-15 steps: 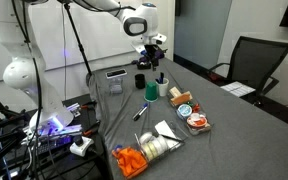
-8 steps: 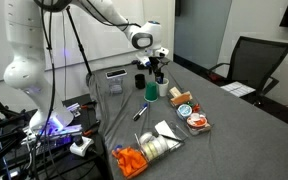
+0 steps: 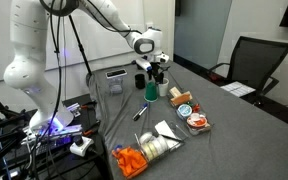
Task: Turn the green cup over
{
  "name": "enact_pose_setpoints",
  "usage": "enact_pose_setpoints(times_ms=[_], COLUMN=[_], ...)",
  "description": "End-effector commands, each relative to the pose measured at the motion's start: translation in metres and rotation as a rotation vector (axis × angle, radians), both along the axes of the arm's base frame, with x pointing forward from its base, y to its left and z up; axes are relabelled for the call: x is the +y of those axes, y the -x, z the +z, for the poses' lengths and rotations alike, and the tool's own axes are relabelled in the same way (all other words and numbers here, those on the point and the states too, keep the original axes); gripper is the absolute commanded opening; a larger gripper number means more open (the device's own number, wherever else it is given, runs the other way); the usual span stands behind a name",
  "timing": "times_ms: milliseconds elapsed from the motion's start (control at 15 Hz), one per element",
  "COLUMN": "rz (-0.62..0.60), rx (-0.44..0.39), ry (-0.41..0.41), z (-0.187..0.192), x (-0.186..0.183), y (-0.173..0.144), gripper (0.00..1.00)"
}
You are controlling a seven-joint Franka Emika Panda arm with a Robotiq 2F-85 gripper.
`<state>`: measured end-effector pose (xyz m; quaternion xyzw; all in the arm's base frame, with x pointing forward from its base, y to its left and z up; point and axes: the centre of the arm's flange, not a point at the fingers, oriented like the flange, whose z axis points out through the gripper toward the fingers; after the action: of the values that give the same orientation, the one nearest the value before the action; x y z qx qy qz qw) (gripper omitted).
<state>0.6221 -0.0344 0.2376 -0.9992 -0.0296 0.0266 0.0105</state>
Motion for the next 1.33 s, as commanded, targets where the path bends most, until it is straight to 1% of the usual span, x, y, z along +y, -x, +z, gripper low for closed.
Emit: enact_pose_setpoints(times_ms=[0,333,533,800,867,933,1067,1133,1267], rz=[0.028,0.034,0.045,0.055,0.055,0.053,0.052,0.053,0.053], rx=[0.012,0.033,0.053,0.075,0.076,0.08,0.082,0.079,0.077], ry=[-0.014,-0.017,-0.04,-0.039,-0.041,-0.043,-0.043,-0.043,-0.041], z=[-0.009,-0.017,-0.024,-0.036,-0.038,-0.04,-0.041,-0.041,-0.042], x=[-0.006,-0.008,-0.007,-0.004,-0.003,-0.003,-0.002,-0.002,-0.001], y=[0.005,0.005,0.005,0.007,0.006,0.006,0.006,0.006,0.006], gripper=[1.0,1.0,1.0,1.0,0.75,0.74,0.6,0.51,0.39])
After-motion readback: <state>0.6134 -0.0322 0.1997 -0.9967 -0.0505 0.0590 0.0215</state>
